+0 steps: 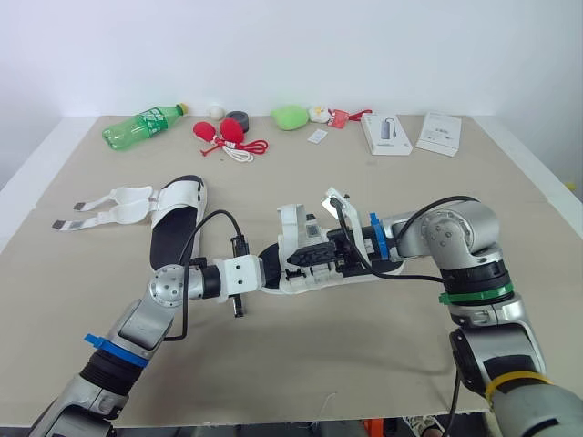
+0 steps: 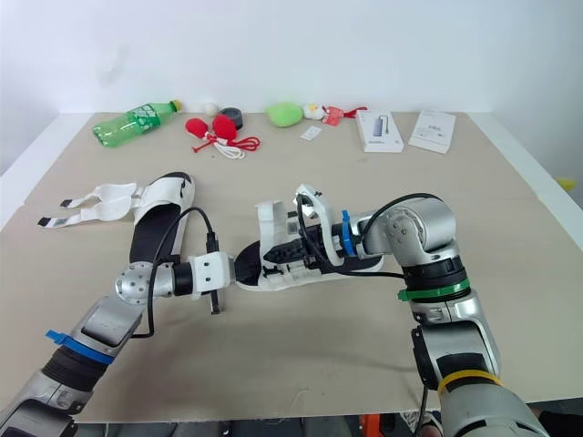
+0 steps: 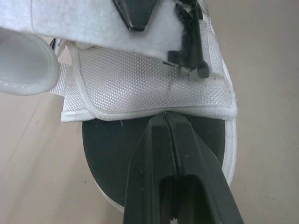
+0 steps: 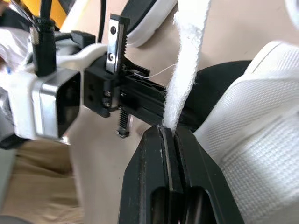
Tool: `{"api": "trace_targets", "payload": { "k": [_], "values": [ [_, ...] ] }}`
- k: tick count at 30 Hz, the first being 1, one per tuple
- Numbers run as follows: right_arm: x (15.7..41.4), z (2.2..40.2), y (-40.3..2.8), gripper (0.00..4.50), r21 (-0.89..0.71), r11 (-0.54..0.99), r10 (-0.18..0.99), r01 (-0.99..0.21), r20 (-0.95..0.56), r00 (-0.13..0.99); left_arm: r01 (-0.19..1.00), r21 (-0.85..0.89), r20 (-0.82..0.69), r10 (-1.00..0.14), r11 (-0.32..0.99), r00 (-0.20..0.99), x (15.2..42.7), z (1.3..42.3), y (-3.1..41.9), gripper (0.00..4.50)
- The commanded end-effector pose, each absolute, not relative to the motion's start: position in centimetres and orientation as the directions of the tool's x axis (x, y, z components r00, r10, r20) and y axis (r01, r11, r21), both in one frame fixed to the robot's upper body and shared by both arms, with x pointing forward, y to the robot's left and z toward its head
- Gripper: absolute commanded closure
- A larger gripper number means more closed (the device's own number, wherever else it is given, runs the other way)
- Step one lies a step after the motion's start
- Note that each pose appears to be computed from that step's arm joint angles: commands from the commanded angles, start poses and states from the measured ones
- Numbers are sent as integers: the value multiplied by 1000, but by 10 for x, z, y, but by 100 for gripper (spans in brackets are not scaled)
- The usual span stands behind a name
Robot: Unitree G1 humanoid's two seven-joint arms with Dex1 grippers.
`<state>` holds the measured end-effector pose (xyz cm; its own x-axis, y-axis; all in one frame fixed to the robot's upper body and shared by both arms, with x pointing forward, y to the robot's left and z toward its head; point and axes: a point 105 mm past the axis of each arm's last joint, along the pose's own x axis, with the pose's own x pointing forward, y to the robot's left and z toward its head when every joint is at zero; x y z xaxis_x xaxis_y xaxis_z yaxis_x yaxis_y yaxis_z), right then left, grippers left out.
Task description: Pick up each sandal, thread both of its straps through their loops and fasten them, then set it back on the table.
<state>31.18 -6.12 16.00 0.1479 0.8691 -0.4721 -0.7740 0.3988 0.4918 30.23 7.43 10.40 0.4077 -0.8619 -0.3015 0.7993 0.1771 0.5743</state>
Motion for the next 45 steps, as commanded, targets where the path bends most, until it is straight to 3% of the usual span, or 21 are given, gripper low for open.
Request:
{"api": "trace_targets", "payload": {
  "k": [1,12,23,36,37,40,45],
  "values": [
    [310,144,-67,437,452,422,834,-786,-534,140,845,511,-410,-820,157,401,300,74,83,450],
    [312,147,-66,437,412,366,848,-835,-518,115,844,513,-413,-817,156,402,301,74,84,450],
    [293,153,-58,437,343,248,850,-906,-525,34,844,513,-414,-815,159,405,302,75,85,450],
    [293,145,-57,437,269,235,849,-934,-525,62,845,511,-417,-814,158,404,301,75,86,450],
    [293,148,-57,377,279,229,856,-932,-514,57,845,511,-417,-814,157,404,301,74,86,450],
    [300,161,-55,271,266,234,876,-935,-474,84,845,511,-419,-814,156,403,300,75,86,450],
    [321,193,-46,257,318,274,915,-908,-378,143,845,512,-419,-814,154,402,299,75,85,450]
  ]
}}
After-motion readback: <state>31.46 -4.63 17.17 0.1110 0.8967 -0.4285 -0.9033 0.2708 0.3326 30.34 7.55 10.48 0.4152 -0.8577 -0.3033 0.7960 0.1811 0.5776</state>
